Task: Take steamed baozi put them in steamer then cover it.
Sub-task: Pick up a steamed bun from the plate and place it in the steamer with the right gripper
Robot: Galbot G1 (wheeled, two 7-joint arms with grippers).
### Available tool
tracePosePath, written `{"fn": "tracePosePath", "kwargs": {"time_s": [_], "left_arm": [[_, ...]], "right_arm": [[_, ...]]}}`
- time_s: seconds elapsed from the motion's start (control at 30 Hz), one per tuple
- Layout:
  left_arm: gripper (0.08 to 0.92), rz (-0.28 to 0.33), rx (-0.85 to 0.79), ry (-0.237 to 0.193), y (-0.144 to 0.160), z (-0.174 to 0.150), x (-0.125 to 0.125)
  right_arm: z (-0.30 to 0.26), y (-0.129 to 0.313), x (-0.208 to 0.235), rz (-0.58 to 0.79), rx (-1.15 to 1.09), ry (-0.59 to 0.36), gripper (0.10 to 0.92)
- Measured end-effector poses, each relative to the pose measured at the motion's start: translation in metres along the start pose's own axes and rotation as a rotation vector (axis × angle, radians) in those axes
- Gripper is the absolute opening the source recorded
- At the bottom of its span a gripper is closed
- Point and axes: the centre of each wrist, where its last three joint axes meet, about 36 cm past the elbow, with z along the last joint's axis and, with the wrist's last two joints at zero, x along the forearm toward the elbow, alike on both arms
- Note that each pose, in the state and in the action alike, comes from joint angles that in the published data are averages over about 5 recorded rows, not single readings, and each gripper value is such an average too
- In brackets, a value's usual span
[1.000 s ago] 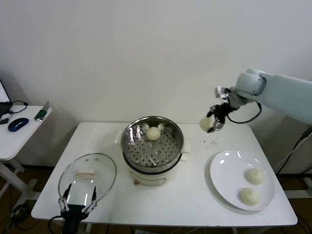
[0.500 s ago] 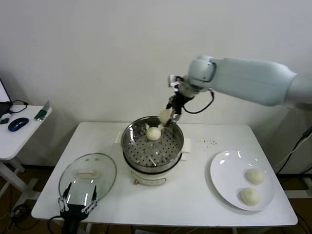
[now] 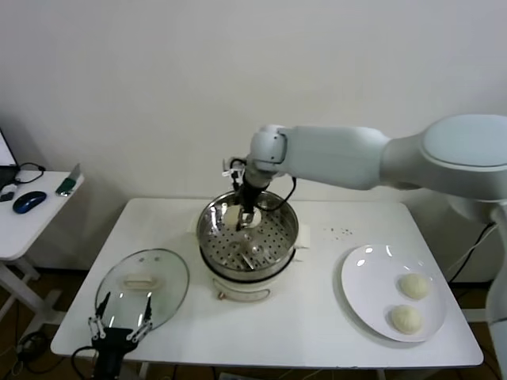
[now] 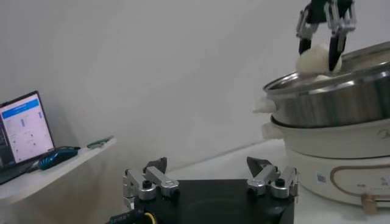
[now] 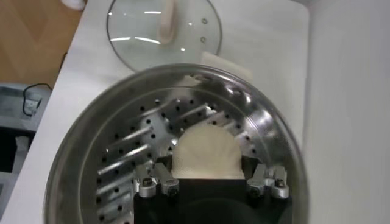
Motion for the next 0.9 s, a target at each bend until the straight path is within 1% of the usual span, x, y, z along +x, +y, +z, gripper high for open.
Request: {"fn": "tracePosePath", "kwargs": {"time_s": [0.3,0.5,0.7,0.9], "left_arm": [[0.823,-0.005,0.002,0.003,0.003,0.004,-0.002],[0.823,-0.008,0.002,0.000,0.004,0.004,-0.005],[0.823,-0.007,0.000,0.002,0.003,0.005,-0.006],[0.823,-0.003,-0.001,0.003,0.001,0.004,-0.008]], "right_arm": [[-0.010,0.003,-0.032,-0.021,0.014,0.018,0.726],[-0.010,0.002,-0.034,-0.019,0.009,0.026,0.813],[-0.006,0.000,-0.024,-0.019,0.014,0.025,0.823],[0.015,-0.003,0.011,-0.016,0.037,0.036,0.823]]}}
